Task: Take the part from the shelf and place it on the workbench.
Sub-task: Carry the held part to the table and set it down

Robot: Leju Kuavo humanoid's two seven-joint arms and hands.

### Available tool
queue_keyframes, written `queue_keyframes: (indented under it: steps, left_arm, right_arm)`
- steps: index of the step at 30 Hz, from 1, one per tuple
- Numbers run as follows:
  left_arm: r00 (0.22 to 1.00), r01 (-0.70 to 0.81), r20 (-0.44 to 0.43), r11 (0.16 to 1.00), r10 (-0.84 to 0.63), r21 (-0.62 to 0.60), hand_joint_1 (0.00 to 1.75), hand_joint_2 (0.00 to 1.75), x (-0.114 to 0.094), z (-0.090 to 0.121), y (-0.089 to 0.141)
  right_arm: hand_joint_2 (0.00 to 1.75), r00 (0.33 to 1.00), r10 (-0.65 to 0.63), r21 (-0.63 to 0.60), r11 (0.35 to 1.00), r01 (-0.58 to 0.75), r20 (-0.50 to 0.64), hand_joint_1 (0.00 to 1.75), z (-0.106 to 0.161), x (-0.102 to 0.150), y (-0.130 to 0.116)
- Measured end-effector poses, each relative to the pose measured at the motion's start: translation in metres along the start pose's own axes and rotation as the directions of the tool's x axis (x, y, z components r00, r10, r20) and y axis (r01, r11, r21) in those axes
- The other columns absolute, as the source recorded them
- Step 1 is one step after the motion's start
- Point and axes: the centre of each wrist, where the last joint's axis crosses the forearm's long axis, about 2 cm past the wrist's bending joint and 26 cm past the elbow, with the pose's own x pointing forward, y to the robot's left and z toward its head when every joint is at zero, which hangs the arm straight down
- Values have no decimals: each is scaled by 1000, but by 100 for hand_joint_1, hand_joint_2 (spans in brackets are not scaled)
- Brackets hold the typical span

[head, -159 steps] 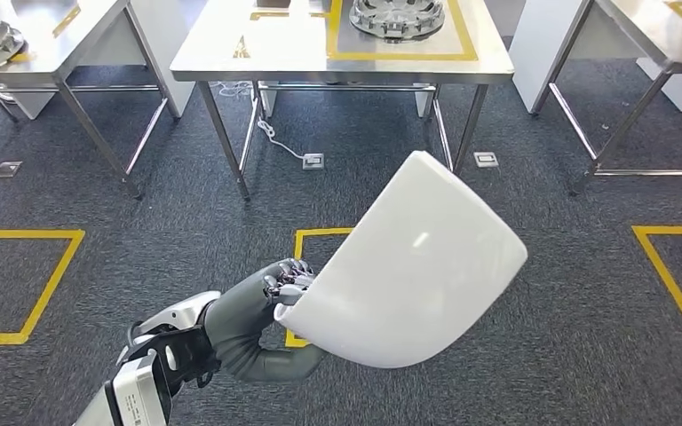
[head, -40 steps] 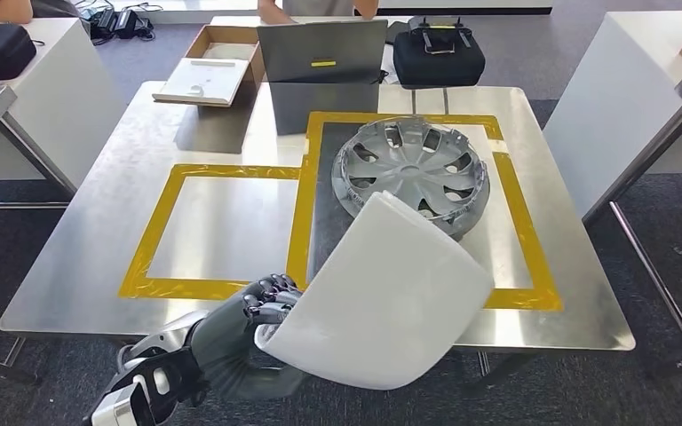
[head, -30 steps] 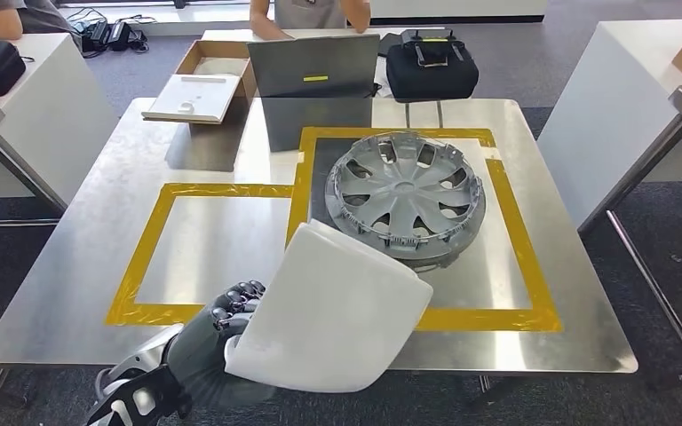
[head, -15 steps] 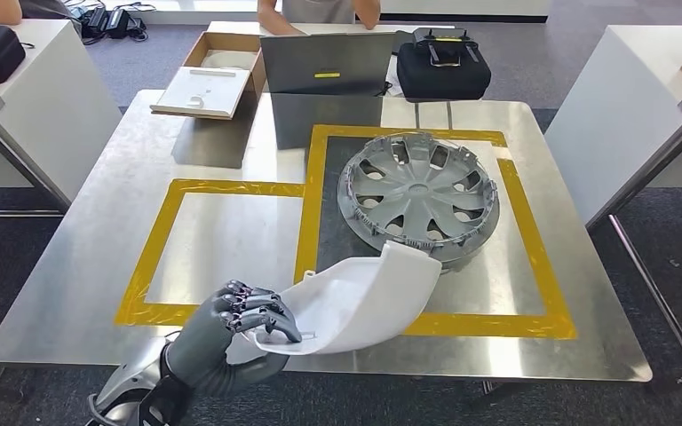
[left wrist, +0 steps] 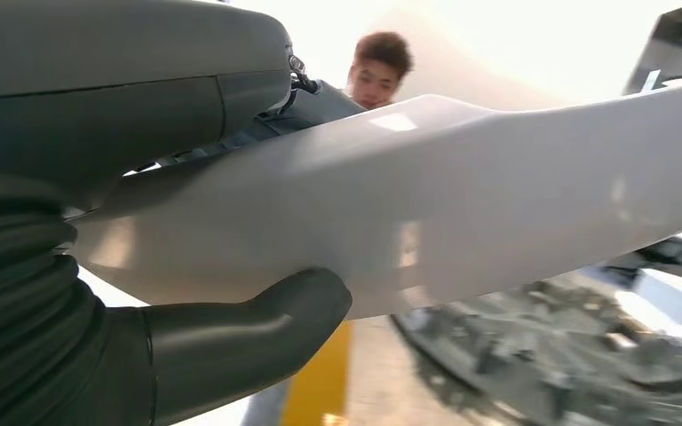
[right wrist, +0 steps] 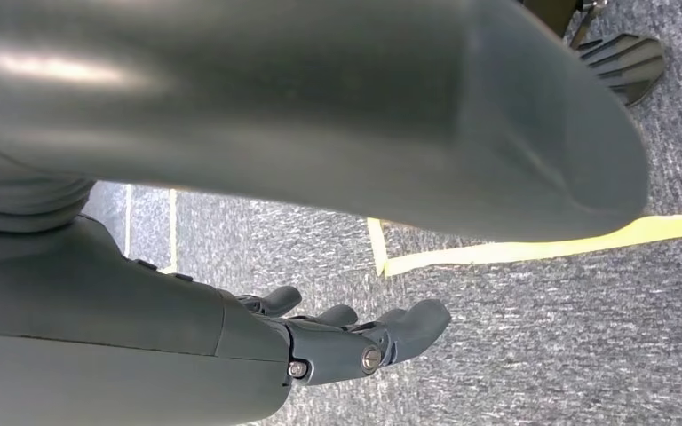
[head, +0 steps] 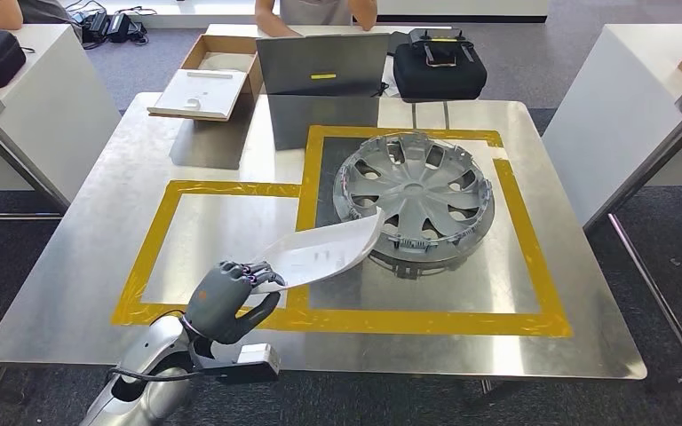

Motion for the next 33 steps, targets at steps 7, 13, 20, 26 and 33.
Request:
queue_keyframes:
  steps: [7,13,20,26,33]
  left_arm:
    - [973,117,-196,992,-124,-47,175,175,-46,23,-19]
    - [930,188,-300,977,-211,-103,175,175,-71,37,-27]
    - [891,262,-351,957,-289,-124,131,175,-87,38,-28]
    - [868,292,-377,946,-324,-139,0,175,-91,38,-31]
    - [842,330,-419,939,-340,-97,0,44,-93,35,-28]
  right_arm:
    - [0,1000,0,2,1000,0,4,0,0,-1,2]
    - [0,1000,-2,5,1000,2,5,0,0,-1,3]
    - [0,1000,-5,7,1000,5,5,0,0,-1,5]
    - [0,1000,-4,8,1000,4,4,0,0,-1,6]
    - [0,1000,-5,5,1000,5,8,0,0,-2,7]
